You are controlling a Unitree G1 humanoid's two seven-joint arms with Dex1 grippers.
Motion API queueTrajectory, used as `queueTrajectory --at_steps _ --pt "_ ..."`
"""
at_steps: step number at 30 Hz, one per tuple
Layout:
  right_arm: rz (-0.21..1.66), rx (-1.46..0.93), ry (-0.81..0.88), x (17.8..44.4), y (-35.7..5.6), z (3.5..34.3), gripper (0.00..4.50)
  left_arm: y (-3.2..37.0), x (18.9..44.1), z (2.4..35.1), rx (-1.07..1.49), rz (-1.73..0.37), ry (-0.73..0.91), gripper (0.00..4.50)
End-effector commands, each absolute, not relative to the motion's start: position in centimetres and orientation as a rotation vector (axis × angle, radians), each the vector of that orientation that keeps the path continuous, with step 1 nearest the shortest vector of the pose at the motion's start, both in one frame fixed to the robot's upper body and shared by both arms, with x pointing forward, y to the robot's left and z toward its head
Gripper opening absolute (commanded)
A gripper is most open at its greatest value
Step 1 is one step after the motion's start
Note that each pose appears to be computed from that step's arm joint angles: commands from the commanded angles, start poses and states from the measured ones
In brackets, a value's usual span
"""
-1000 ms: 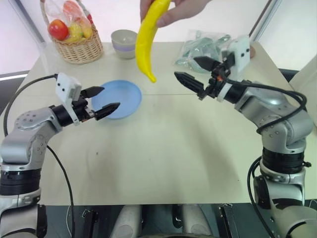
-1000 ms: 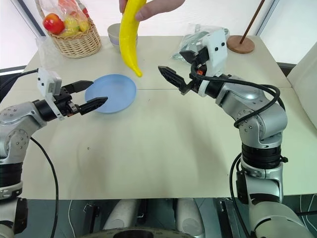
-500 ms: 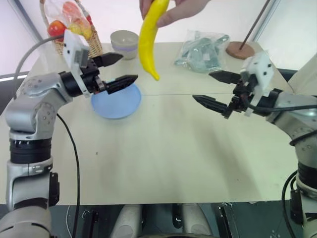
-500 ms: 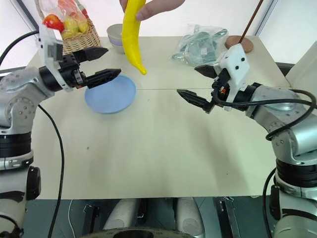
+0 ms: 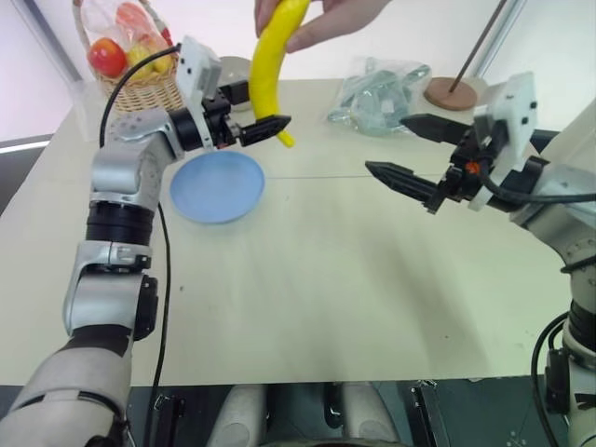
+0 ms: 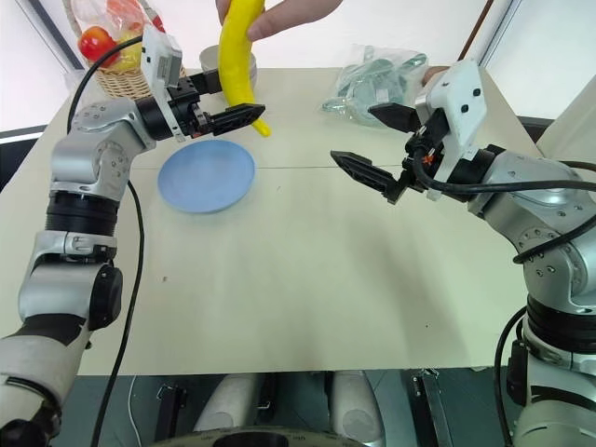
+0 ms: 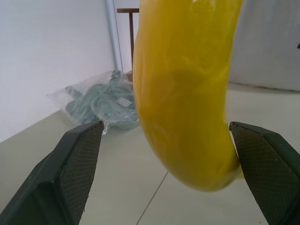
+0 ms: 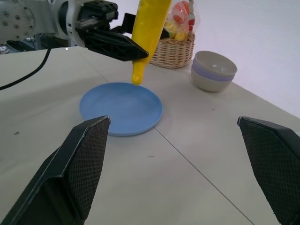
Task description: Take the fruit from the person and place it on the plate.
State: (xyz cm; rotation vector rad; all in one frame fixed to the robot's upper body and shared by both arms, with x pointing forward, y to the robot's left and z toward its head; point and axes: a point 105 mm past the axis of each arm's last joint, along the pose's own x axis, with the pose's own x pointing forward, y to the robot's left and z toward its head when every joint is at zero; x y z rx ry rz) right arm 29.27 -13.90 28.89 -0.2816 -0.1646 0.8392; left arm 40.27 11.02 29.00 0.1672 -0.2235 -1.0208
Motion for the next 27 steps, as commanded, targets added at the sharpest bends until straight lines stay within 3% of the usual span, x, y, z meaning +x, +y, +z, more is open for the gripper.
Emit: queueTrajectory --at_steps 1,11,14,19,27 --pt "0.819 -0.312 -0.229 28.4 -14.0 30.3 4.46 10.5 40.2 31.0 0.176 -1.034 -0.296 4.5" --pt "0.809 -0.313 -0.224 28.6 -13.9 30.1 4.46 10.2 40.1 31.9 0.168 -1.036 -0.34 4.5" --pt "0.809 -0.313 -0.223 28.7 -13.9 30.1 4.5 10.3 39.9 32.1 0.166 -1.035 -0.347 3.65" --pt "0.809 -0.315 -0.22 28.9 -14.0 29.9 4.5 10.6 39.9 32.3 0.163 -1.02 -0.356 1.32" --pt "0.813 -0.313 -0.216 28.9 -14.0 29.9 4.5 11.2 39.6 32.7 0.156 -1.0 -0.364 1.23"
